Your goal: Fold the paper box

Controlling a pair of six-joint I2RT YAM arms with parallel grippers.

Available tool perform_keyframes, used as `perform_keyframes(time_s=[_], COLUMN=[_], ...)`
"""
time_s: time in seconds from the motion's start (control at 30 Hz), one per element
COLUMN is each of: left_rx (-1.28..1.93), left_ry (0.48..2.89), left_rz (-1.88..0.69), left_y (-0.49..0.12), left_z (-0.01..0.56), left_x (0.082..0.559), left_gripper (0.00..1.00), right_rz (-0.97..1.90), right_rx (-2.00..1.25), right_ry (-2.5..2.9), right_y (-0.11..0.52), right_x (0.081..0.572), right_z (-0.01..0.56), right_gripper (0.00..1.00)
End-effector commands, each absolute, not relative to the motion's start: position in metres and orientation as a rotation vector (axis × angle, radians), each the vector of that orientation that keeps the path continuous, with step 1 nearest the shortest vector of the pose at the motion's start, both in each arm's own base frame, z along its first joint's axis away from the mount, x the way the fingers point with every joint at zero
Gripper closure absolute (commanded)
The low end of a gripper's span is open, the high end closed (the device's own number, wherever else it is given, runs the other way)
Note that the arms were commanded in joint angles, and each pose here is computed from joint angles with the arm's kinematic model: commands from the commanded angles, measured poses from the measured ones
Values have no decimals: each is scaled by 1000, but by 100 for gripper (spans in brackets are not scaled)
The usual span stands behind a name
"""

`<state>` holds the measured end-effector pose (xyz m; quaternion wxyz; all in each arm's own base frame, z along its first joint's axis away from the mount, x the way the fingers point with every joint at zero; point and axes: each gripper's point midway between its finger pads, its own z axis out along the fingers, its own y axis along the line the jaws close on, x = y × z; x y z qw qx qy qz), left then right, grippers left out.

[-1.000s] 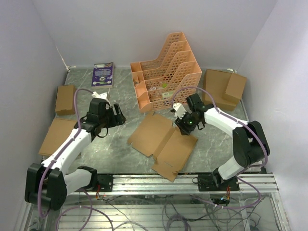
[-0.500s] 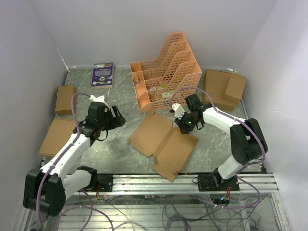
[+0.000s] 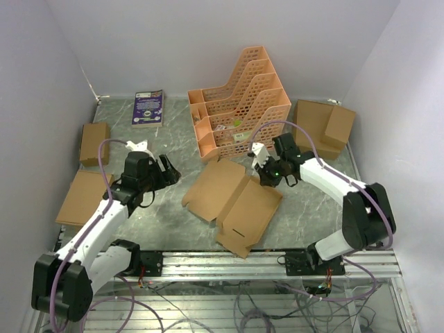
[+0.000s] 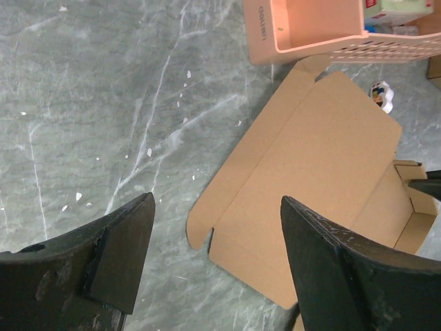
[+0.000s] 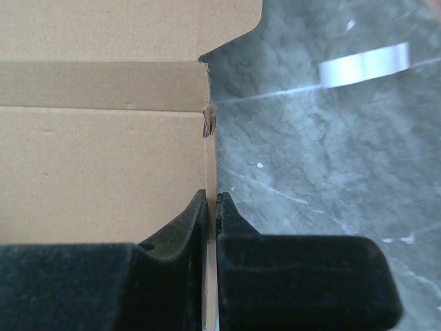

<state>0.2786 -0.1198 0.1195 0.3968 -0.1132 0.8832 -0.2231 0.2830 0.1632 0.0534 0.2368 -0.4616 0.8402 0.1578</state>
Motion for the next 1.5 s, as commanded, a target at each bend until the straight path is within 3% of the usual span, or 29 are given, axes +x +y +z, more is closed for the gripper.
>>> perform_keyframes(time_s=[0.0, 0.23, 0.47, 0.97, 1.17, 1.47], left_rx=[-290, -394, -573, -984, -1157, -1081], left_ry=[2105, 1942, 1896, 1919, 1935, 1774], left_rz=[-608, -730, -991, -1430, -1453, -1551], left_y=[-120, -118, -130, -149, -144, -149], left_z=[145, 165, 163, 182, 189, 203], left_x=[284, 281, 264, 190, 172, 207], left_gripper=[16, 6, 6, 5, 0, 1], right_rz=[466, 437, 461, 558, 577, 617], right_rx=[-1210, -1145, -1091, -1106, -1103, -1094], right_ry=[2135, 2003, 1947, 1923, 1936, 1914], right_y=[176, 176, 177, 186, 188, 192], right_x=[299, 314, 321, 308, 306, 302], right_z=[99, 156, 189, 220, 218, 229], right_gripper=[100, 100, 100, 100, 100, 100])
